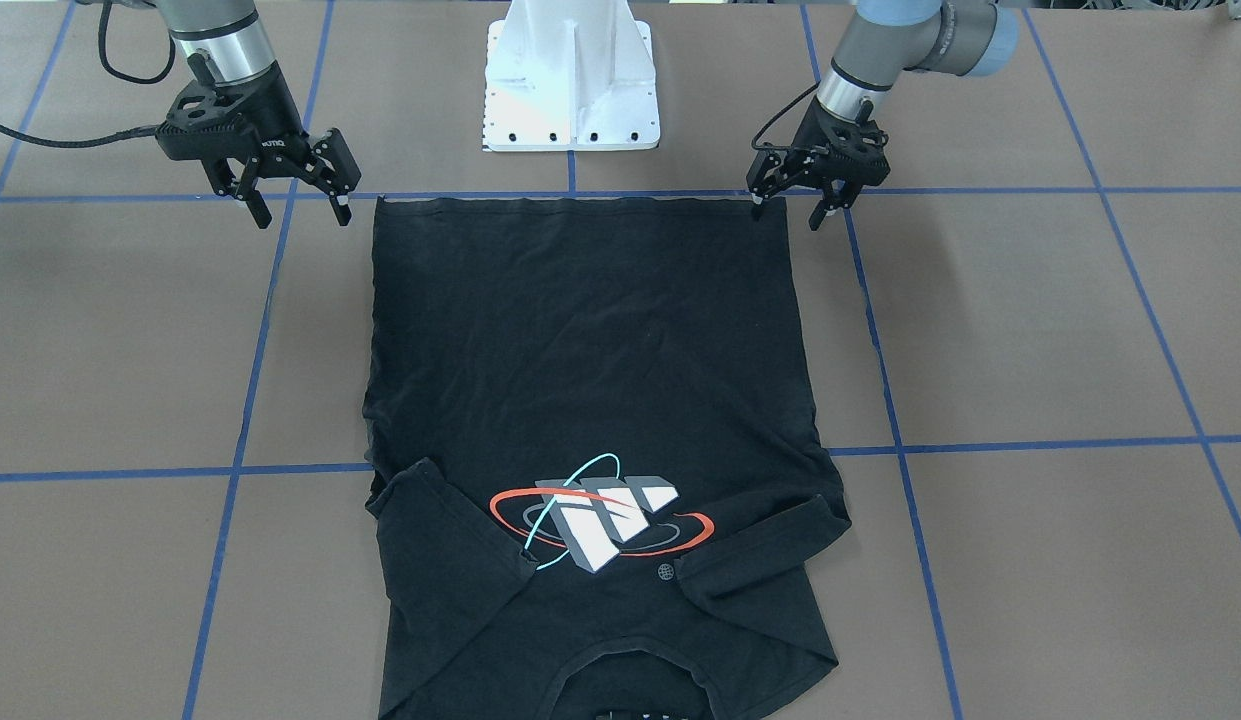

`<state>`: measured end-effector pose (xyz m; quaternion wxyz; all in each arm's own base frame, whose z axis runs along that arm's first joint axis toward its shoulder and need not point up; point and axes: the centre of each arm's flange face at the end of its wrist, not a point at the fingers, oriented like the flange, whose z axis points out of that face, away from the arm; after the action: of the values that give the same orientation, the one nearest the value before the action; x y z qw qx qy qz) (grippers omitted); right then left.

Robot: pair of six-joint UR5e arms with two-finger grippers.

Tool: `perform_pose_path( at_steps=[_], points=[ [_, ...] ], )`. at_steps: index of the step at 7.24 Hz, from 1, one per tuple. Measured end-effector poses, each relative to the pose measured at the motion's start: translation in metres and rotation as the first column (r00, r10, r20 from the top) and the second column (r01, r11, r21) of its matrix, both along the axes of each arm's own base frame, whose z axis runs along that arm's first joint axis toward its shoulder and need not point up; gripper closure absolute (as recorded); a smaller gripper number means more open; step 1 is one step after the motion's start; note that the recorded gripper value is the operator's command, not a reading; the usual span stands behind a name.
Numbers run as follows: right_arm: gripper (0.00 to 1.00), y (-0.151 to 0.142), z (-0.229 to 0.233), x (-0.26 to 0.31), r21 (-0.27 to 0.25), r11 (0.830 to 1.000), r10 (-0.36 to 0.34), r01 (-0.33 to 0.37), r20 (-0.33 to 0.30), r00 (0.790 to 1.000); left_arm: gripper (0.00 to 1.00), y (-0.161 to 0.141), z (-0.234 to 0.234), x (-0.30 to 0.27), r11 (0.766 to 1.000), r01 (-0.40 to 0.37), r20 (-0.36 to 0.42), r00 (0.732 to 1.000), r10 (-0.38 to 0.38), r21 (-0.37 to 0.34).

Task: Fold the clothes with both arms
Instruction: 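Move both grippers down to the shirt's bottom hem corners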

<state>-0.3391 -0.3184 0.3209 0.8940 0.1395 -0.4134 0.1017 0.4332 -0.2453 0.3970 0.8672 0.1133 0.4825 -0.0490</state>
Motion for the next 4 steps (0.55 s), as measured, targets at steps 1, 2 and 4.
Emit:
perform_pose_path(
  at_steps=[1, 2, 4],
  points=[
    [0.0, 0.0, 0.0, 0.0, 0.001, 1.0, 0.001, -0.001, -0.001, 1.0, 0.32, 0.013, 0.002, 0.006, 0.999, 0.009, -0.005, 1.0, -0.009, -0.035],
    [0.0, 0.0, 0.0, 0.0, 0.002, 1.0, 0.002, -0.002, -0.001, 1.0, 0.32, 0.019, 0.005, 0.008, 0.999, 0.012, -0.002, 1.0, -0.012, -0.053],
    [0.0, 0.0, 0.0, 0.0, 0.003, 1.0, 0.001, -0.001, -0.001, 1.0, 0.34, 0.024, 0.014, 0.006, 0.998, 0.015, 0.014, 1.0, -0.014, -0.064]
  ],
)
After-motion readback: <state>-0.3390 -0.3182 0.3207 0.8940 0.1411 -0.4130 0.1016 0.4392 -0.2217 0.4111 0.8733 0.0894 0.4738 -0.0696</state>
